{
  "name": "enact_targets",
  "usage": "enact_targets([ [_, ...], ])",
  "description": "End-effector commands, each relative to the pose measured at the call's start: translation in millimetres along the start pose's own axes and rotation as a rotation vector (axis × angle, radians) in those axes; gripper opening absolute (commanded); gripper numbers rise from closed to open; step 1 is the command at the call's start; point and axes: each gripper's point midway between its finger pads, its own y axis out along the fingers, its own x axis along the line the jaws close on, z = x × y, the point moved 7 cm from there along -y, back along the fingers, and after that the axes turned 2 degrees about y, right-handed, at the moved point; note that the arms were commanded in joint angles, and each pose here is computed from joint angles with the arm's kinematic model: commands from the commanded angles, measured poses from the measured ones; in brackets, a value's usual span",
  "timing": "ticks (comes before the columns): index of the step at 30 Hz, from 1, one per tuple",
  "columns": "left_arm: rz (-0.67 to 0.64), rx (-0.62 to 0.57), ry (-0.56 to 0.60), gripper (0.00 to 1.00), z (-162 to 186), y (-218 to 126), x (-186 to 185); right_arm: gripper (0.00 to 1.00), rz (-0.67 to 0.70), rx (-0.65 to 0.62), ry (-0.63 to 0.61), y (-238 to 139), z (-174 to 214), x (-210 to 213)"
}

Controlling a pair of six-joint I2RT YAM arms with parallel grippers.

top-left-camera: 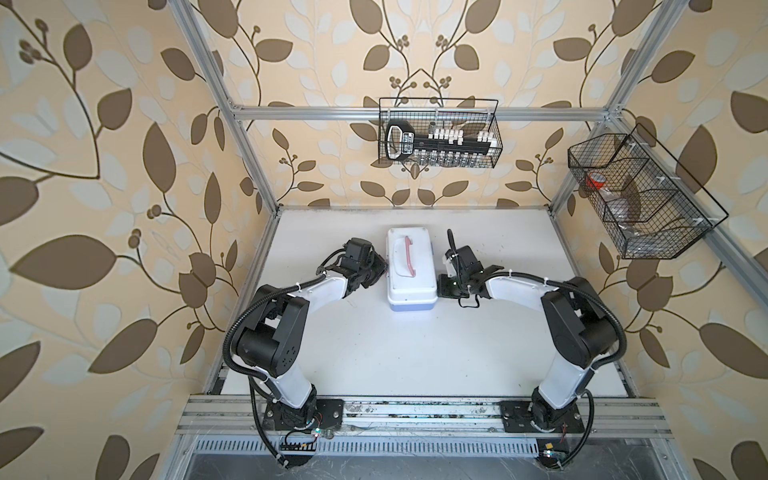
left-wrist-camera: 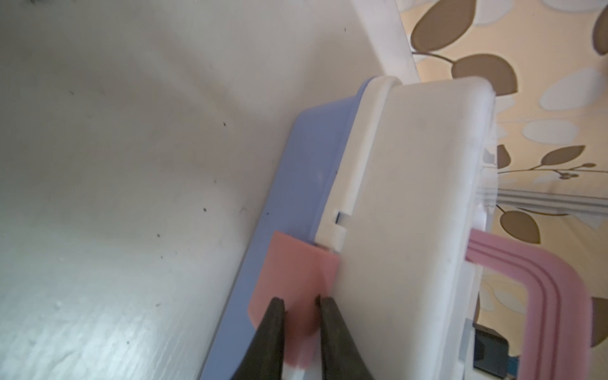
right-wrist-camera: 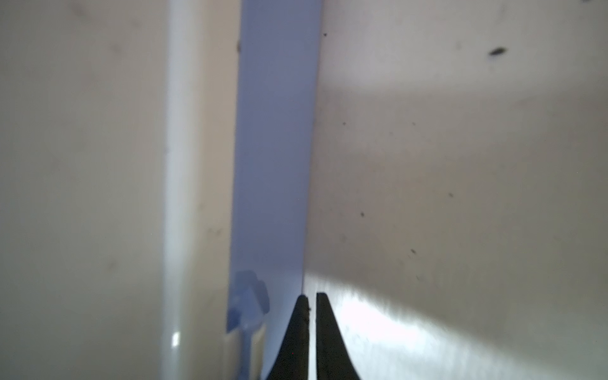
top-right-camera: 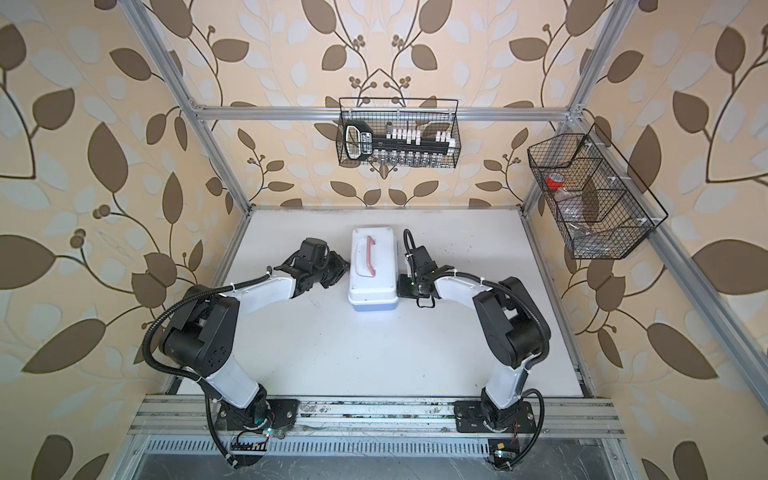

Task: Pack the tool kit
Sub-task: 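Release the closed white lid and draw both grippers back from the box, then move the left gripper to the pink latch on the box side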

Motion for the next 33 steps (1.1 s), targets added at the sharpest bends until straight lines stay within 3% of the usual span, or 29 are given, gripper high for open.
enact_targets([
  [1, 0.069, 0.052, 0.038, 0.22, 20.3, -16.0, -16.6, 0.09, 0.044, -0.089, 0.035, -30.1, -5.5, -13.3],
  [9, 0.094, -0.022, 0.089, 0.24, 15.9, -56.8, -30.3, 0.11, 0.255, -0.277, 0.033, -110.6, -8.1, -38.5],
  [15, 0.044, -0.167, 0.087, 0.3, -2.0, -97.7, -17.3, 0.06, 0.236, -0.407, -0.108, -157.3, -22.8, 21.3],
  [17, 0.002, -0.204, 0.062, 0.3, -8.8, -102.6, -2.1, 0.04, 0.221, -0.406, -0.147, -159.6, -25.3, 40.1],
  [20, -0.014, -0.177, -0.022, 0.21, -19.2, -94.6, 25.3, 0.0, 0.164, -0.406, -0.215, -154.8, -22.1, 70.1],
  [24, 0.092, -0.034, -0.139, 0.04, -31.6, -66.0, 47.7, 0.0, 0.079, -0.354, -0.264, -135.1, -9.9, 93.3],
  [26, 0.173, 0.026, -0.186, 0.01, -36.3, -50.7, 54.4, 0.0, 0.067, -0.322, -0.255, -124.0, -6.7, 91.8],
  [30, 0.289, 0.072, -0.221, 0.08, -38.9, -35.5, 57.8, 0.0, 0.066, -0.283, -0.23, -110.7, -1.0, 81.8],
  [33, 0.311, 0.097, -0.228, 0.26, -37.6, -29.1, 59.6, 0.0, 0.056, -0.275, -0.202, -108.8, -1.6, 73.5],
])
